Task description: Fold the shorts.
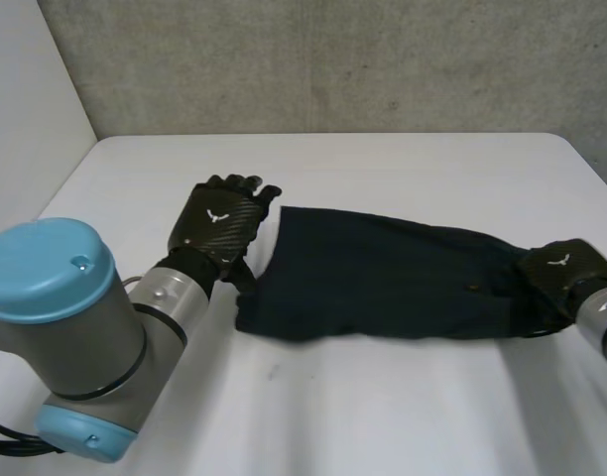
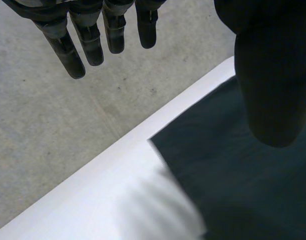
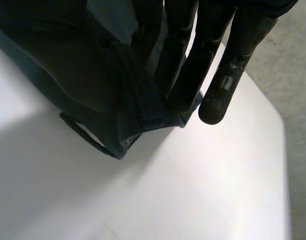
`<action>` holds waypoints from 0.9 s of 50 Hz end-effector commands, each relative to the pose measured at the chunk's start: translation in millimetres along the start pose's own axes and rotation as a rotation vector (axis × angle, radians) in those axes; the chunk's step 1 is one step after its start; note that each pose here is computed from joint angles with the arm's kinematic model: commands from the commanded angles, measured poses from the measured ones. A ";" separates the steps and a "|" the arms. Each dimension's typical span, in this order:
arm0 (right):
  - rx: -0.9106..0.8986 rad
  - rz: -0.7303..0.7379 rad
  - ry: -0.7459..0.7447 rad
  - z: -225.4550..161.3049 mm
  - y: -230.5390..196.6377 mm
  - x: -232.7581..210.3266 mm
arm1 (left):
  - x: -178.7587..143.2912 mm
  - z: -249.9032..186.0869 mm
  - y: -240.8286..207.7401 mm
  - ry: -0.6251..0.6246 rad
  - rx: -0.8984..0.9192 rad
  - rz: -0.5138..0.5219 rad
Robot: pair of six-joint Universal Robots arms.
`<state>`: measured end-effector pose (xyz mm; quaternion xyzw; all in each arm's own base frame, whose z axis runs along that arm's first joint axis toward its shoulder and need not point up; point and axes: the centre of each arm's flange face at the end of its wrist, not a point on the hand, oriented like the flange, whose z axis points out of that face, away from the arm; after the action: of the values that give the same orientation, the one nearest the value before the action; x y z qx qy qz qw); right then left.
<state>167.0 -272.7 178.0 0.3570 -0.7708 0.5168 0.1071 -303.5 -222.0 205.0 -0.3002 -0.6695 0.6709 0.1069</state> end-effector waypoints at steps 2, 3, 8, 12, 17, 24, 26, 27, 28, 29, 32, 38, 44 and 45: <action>0.170 -0.564 0.053 -9.1 -56.0 2.0 | -9.3 -11.9 -5.1 -0.031 0.003 -0.004; 0.225 -0.588 0.042 -12.9 -68.5 -8.6 | -11.4 -11.4 -4.8 -0.037 0.003 -0.004; 0.514 -0.658 -0.121 -26.0 -115.6 -82.9 | -22.4 -7.8 -11.1 -0.070 0.026 -0.012; 0.724 -0.697 -0.401 -44.7 -123.0 -158.5 | -32.2 -2.3 -19.9 -0.098 0.060 -0.046; 0.768 -0.613 -0.620 -43.3 -114.1 -208.4 | -47.9 9.7 -40.4 -0.141 0.123 -0.099; 0.637 -0.160 -0.589 -35.7 -142.9 -167.7 | -61.9 26.8 -61.3 -0.171 0.149 -0.130; 0.581 0.048 -0.516 -25.7 -149.4 -125.5 | -54.8 36.3 -57.3 -0.146 0.129 -0.130; 0.565 0.116 -0.495 -23.2 -150.1 -112.1 | -49.9 39.1 -55.3 -0.130 0.120 -0.131; 0.552 0.179 -0.478 -21.5 -150.3 -100.9 | -43.4 41.3 -53.9 -0.107 0.113 -0.130; 0.524 0.281 -0.454 -19.5 -148.6 -86.3 | -28.0 43.8 -50.4 -0.050 0.094 -0.129; 0.468 0.414 -0.461 -10.9 -141.1 -78.7 | -6.6 47.2 -40.2 0.032 0.052 -0.131; 0.308 0.378 -0.480 21.5 -109.2 -99.4 | 28.7 53.9 9.3 0.117 -0.119 -0.124; 0.122 0.232 -0.414 50.3 -70.4 -118.0 | 39.4 53.3 49.9 0.084 -0.272 -0.095; 0.107 0.216 -0.401 52.6 -66.6 -118.8 | 40.1 52.1 54.3 0.075 -0.295 -0.088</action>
<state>311.6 -273.7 196.3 0.3188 -0.7445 0.5416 -0.2252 -353.1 -252.9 184.3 -0.3015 -0.7190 0.6036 0.1668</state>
